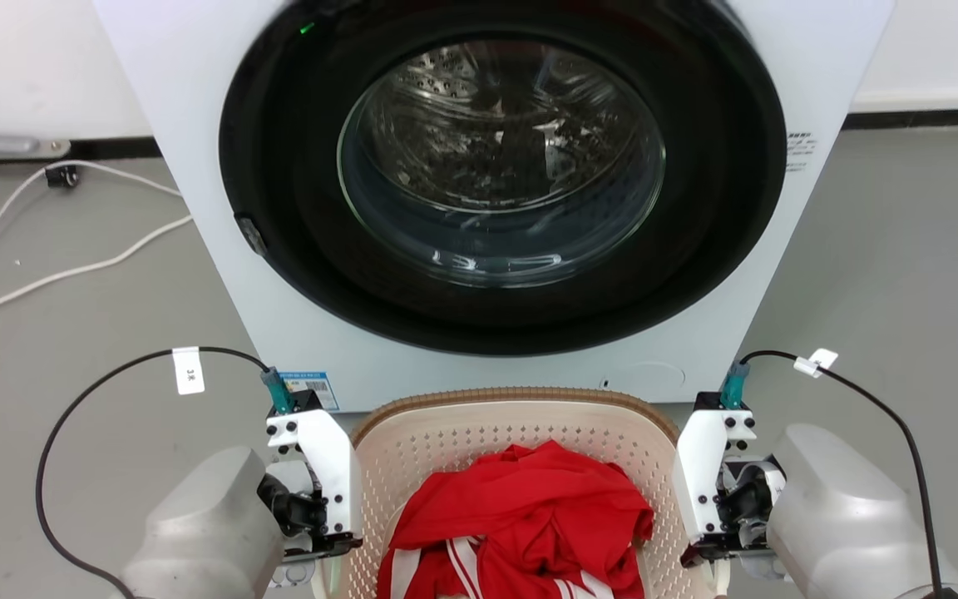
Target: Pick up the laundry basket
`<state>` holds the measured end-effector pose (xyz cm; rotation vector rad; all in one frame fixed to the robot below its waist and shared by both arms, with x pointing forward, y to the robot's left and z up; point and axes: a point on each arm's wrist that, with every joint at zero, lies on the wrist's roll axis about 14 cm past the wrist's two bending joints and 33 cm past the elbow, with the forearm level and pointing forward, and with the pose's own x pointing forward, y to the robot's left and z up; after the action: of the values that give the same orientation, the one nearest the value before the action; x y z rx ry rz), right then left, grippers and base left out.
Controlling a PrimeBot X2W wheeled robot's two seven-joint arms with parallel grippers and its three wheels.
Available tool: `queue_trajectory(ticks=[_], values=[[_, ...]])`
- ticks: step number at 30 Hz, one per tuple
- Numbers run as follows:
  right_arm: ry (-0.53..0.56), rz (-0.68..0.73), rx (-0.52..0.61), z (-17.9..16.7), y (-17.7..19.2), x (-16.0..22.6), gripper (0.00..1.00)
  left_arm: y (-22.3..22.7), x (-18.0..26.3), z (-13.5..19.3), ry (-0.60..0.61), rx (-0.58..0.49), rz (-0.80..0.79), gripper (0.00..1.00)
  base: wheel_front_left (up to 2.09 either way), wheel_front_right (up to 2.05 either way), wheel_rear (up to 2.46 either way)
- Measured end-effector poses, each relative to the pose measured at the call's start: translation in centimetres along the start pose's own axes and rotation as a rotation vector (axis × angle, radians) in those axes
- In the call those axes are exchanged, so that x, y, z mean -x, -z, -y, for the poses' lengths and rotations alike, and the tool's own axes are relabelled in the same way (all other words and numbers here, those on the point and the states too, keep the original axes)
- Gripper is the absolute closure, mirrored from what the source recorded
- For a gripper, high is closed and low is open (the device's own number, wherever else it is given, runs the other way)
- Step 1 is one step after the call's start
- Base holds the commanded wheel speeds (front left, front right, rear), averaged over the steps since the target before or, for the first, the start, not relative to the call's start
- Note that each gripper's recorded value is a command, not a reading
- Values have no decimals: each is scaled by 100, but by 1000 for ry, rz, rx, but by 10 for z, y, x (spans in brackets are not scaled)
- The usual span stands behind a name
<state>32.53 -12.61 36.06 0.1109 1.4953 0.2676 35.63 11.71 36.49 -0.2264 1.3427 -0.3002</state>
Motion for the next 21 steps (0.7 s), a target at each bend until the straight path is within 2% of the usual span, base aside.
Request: queue_trajectory(ticks=[21], values=[[25, 63, 17, 0, -4, 16, 100, -2, 13, 7, 0, -8, 82, 100, 0, 0, 0]])
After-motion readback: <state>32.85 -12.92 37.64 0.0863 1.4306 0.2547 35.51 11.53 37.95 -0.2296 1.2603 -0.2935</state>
